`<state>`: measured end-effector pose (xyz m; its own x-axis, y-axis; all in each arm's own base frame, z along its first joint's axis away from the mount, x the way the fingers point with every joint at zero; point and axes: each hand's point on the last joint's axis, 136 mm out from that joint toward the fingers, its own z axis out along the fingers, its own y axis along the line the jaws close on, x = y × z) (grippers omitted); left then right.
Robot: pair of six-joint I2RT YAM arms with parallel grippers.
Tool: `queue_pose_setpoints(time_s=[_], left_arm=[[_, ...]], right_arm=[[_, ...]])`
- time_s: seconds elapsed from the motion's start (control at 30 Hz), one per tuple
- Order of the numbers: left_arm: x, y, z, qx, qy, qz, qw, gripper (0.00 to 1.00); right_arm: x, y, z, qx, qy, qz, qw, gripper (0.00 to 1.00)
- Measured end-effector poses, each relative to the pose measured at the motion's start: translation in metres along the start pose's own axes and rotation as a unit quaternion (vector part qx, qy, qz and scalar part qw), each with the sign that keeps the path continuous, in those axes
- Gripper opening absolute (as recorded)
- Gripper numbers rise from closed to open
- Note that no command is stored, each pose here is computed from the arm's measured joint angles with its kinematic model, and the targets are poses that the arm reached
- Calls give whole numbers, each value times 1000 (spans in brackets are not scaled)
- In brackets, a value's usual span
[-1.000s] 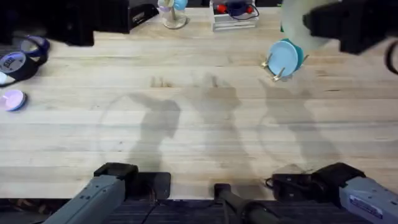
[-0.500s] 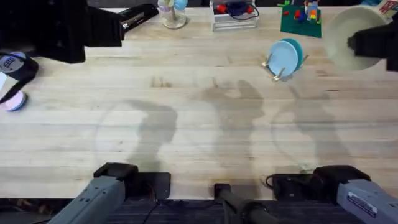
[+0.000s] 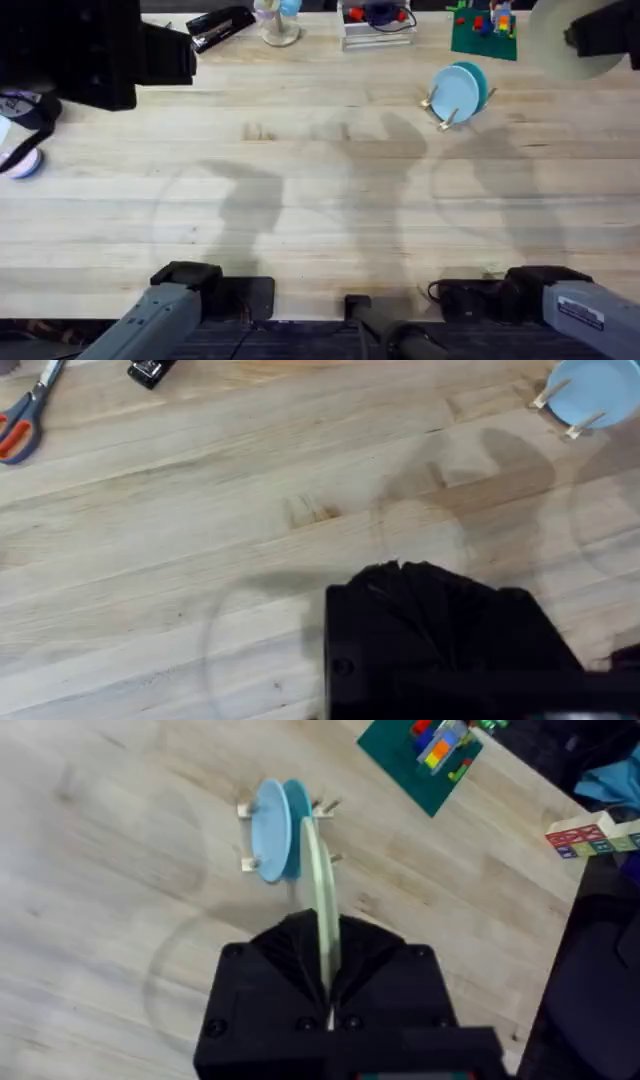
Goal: Pick up the plates from the table one by one and place each into a slot on the dish rack.
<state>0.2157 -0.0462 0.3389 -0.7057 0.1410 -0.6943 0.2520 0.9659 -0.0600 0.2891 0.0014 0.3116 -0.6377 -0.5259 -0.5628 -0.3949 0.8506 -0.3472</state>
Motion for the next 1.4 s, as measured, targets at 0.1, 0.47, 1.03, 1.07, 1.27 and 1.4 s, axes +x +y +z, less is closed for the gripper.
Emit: queue_pose_setpoints(time_s=[0.1,0.47,1.03,1.07,1.27,1.4], left_arm=[[0,0,0,0,0,1,1000,41],[1,8,0,-24,4,5,1000,994],[8,8,0,-25,17,3,1000,995],[8,8,0,-25,17,3,1000,993],[8,8,0,-25,17,3,1000,995],[8,8,0,-25,17,3,1000,993]], right_arm=[[1,0,4,-4,7,-8,1000,35],[1,-1,2,-2,6,-16,1000,34],[-1,-3,2,1,2,-19,1000,33],[-1,-3,2,1,2,-20,1000,33],[0,-4,2,3,3,-17,1000,33],[0,-5,2,4,3,-17,1000,33]])
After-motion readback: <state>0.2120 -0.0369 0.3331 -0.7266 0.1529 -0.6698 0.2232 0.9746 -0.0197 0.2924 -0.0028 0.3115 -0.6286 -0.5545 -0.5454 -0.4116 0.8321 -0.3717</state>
